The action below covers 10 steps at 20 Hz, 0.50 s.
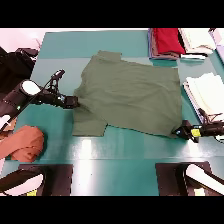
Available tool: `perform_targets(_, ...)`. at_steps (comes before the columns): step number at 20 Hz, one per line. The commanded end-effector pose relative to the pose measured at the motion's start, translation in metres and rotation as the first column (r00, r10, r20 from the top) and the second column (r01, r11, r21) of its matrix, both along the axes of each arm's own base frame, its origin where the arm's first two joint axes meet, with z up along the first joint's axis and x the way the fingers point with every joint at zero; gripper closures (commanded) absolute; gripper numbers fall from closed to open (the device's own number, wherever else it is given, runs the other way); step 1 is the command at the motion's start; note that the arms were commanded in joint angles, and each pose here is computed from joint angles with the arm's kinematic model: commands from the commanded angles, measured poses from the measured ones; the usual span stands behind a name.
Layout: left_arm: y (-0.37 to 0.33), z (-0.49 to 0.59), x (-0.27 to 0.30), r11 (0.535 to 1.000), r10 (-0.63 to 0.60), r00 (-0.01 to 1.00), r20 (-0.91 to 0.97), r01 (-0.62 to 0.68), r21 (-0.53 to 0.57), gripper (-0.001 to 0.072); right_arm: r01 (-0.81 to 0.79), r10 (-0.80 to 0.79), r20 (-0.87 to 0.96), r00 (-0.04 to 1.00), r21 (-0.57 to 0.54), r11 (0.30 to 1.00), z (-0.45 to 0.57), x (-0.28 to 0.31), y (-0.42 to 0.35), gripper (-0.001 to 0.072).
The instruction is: Fold the shirts.
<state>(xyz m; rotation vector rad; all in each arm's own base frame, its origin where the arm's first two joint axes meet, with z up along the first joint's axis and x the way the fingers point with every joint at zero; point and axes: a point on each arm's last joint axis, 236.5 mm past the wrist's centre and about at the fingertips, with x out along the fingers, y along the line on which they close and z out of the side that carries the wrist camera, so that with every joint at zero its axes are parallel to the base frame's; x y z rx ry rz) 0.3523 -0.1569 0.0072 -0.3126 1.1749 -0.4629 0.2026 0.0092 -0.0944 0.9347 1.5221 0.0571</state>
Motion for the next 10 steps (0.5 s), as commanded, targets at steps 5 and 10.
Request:
perform_targets(5,0.017,0.12,0.009,0.998,0.002,0.957,0.289,-0.018,0.052,0.0683,-0.213,0.275,0.359,0.892,-0.204,0.956,0.111,0.069,0.03,0.0697)
perform_targets(10,0.043,0.376,-0.041,0.995,0.056,0.604,0.795,-0.095,0.002,0.0683,0.025,0.392,0.787,0.477,-0.458,0.889,0.36,0.11,0.036,0.0697)
